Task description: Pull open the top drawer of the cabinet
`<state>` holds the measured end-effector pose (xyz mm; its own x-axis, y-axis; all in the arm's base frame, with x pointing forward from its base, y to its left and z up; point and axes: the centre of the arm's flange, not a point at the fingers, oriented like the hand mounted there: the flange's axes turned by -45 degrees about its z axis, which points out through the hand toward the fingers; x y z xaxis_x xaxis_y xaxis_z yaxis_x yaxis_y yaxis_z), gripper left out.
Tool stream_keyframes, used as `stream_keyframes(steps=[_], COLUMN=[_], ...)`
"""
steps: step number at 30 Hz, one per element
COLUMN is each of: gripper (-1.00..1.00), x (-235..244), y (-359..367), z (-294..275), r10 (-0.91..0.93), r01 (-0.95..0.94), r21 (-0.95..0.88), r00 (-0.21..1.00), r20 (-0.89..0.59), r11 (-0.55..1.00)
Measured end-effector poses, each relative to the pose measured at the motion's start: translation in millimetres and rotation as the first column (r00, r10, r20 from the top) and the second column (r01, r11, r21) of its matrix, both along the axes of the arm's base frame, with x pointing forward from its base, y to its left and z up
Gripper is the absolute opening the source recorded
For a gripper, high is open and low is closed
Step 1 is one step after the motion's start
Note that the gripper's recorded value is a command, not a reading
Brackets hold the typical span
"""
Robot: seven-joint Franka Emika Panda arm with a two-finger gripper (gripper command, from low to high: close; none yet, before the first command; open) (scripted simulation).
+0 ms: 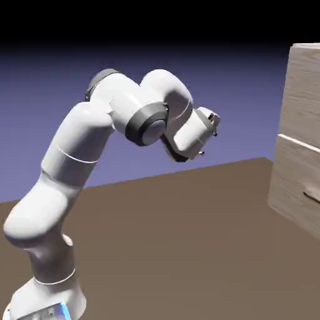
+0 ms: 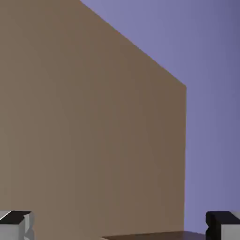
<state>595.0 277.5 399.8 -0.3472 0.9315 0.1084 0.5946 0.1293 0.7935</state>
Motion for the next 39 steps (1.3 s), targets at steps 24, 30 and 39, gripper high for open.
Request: stream_keyframes(steps=[24, 30, 39], gripper=[0.00, 0.00, -1.00], x=[154, 181, 201], y=[-320, -320, -320], z=[118, 128, 118], r10=[-0.347, -0.345, -0.347], r01=[0.339, 0.335, 0.339], r21=[0.129, 0.133, 0.129], r00=[0.725, 0.721, 0.726], r20=[0.595, 0.601, 0.595], r11=[0.932, 0.933, 0.932])
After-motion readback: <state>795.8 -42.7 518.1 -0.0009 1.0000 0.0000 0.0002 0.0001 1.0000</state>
